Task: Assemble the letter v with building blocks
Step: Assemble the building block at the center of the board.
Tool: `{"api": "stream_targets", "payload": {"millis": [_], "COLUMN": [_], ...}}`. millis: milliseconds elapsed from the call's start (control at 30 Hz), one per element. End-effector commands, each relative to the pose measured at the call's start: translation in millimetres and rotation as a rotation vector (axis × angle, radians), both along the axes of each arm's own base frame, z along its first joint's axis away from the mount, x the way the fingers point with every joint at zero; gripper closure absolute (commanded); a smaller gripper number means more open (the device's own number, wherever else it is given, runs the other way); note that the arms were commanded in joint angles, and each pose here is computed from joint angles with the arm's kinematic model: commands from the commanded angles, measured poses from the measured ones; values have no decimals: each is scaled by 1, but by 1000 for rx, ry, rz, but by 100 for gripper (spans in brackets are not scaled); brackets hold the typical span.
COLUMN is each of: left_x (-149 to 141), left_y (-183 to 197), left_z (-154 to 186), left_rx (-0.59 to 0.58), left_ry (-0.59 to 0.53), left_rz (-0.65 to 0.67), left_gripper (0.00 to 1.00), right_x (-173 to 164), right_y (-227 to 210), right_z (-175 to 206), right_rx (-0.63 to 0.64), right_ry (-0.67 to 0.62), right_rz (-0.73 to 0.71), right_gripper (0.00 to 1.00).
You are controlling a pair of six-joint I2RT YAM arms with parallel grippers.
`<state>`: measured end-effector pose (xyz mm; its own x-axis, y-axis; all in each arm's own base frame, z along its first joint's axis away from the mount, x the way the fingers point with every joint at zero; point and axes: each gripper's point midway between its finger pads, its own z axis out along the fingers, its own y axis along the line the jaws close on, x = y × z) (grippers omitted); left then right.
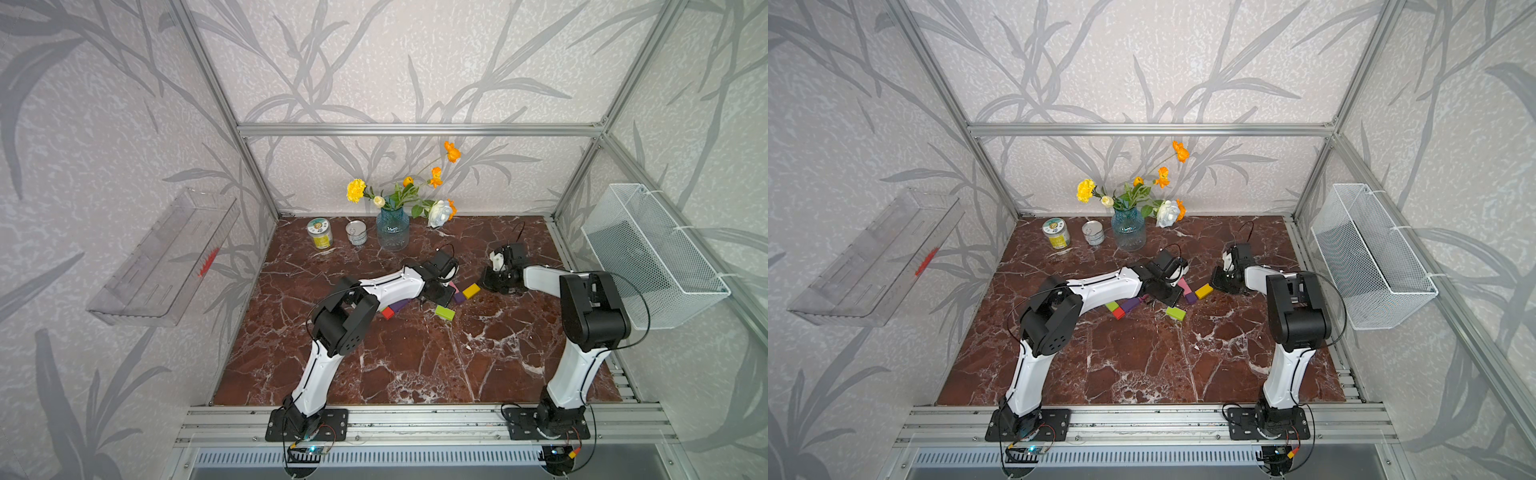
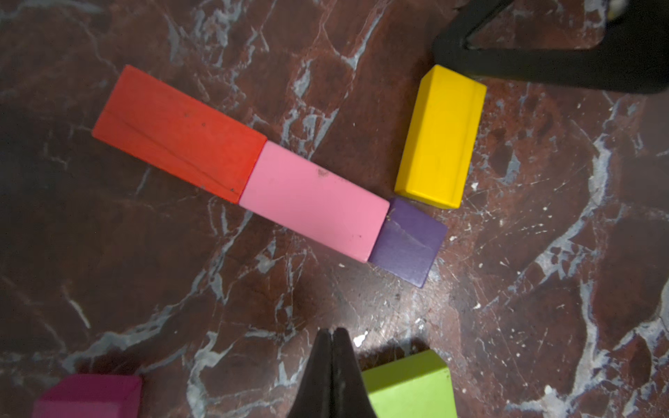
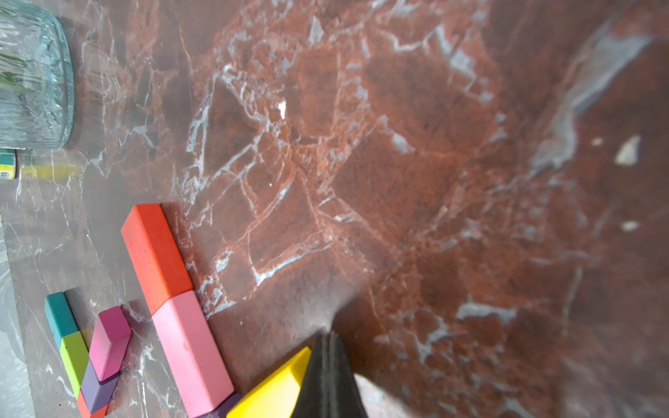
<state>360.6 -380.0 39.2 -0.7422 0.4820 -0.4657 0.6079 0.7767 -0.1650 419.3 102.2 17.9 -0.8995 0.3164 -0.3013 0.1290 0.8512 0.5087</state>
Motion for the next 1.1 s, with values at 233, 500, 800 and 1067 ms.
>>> {"api": "stream_targets", "payload": {"millis": [233,500,800,1067], "left_x": [-3,-7,-10,-12], "left_y": [-1,-4,-6,-9], "left_z": [-12,-13,-15,-17], "left_rx": [14,-2,-15,-22], "left_ry": [43,64,82,98], "left_rz": [-5,-18,-34,-44], "left_gripper": [100,100,100,100], "right_x": [-11,-14,-15,-15], "right_y": [-5,-4,-2,0], "right_z": [3,3,0,-2], "right_rx": [-15,-1,12,26], "right_ry": [14,14,17,18], "right_rz": [-14,-15,-15,-16], "right_gripper": [100,100,100,100]}}
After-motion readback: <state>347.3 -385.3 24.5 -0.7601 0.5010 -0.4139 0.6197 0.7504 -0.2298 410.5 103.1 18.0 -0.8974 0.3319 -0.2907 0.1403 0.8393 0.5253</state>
